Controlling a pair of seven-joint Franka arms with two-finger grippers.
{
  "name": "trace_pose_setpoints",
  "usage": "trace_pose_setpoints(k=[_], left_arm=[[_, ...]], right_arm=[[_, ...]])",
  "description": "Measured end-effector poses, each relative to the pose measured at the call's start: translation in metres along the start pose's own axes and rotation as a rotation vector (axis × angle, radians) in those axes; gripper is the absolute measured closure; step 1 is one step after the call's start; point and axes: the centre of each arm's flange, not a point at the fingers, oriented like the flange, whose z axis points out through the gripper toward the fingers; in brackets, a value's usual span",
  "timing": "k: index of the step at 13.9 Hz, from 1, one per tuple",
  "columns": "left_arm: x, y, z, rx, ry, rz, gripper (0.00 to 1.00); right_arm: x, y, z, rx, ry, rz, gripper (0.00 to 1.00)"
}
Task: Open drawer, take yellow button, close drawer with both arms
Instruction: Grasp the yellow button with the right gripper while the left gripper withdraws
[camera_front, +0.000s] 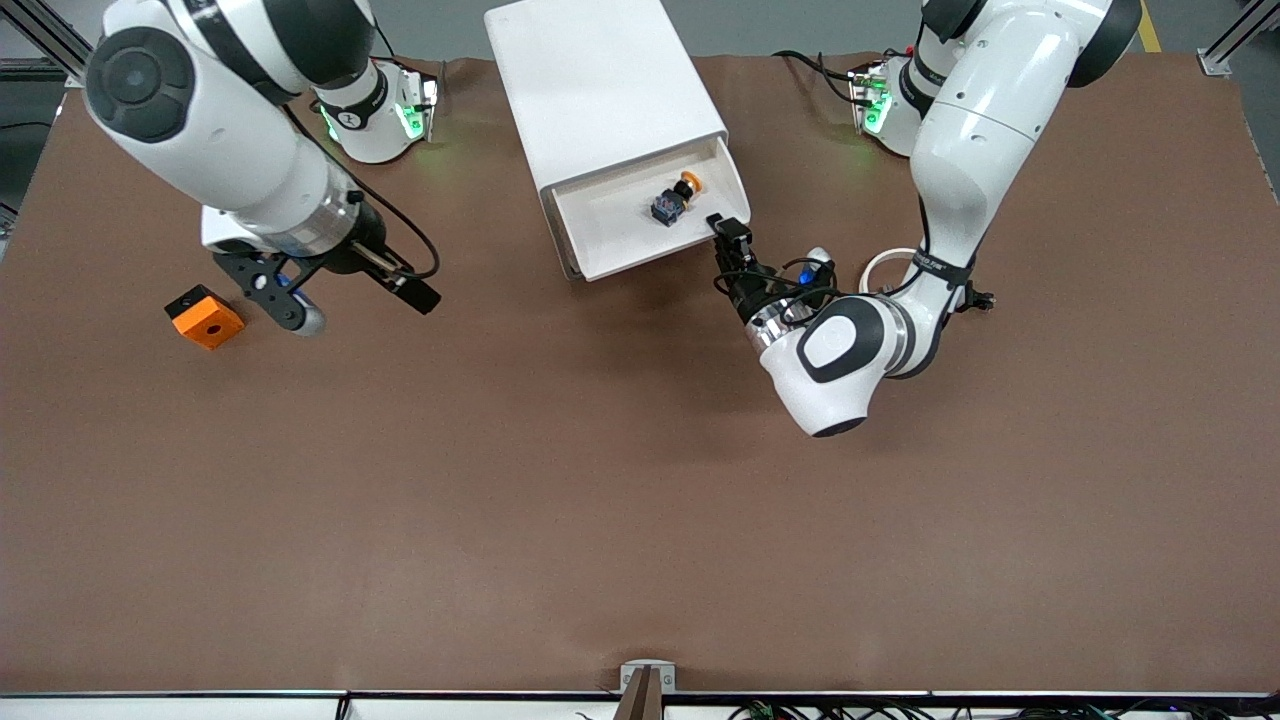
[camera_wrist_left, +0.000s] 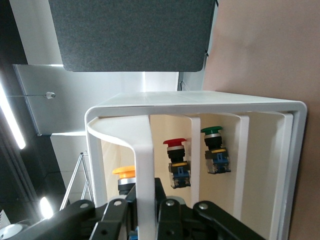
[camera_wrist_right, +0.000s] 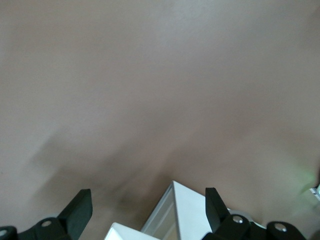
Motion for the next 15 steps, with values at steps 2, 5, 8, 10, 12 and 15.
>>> trace_pose_setpoints(k=[2,5,8,10,12,15], left_arm=[[0.003,0.001,-0.007,-0.001,-0.012,0.0,0.9],[0.009,0.005,-0.016,-0.004,-0.031,-0.005,0.9],[0.01,0.007,-0.019,-0.003,-0.037,-0.001,0.9],[0.011,0.009,-0.019,-0.002,-0.037,-0.002,0.9],[0.015,0.013,-0.022,-0.01,-0.035,-0.004,0.75],[0.02,0.019,-0.026,-0.019,-0.03,-0.004,0.44]], right_arm=[[-0.009,-0.009,0.004,0.014,0.007,0.006,0.0],[-0.039,-0.03,0.01,0.059,0.025,0.031,0.0],[-0.086,-0.055,0.035,0.049,0.026,0.036,0.0],[-0.113,-0.071,0.054,0.032,0.04,0.073,0.0],[-0.139,-0.083,0.066,0.021,0.058,0.112,0.0],[-0.184,-0.093,0.078,0.01,0.075,0.135,0.0]])
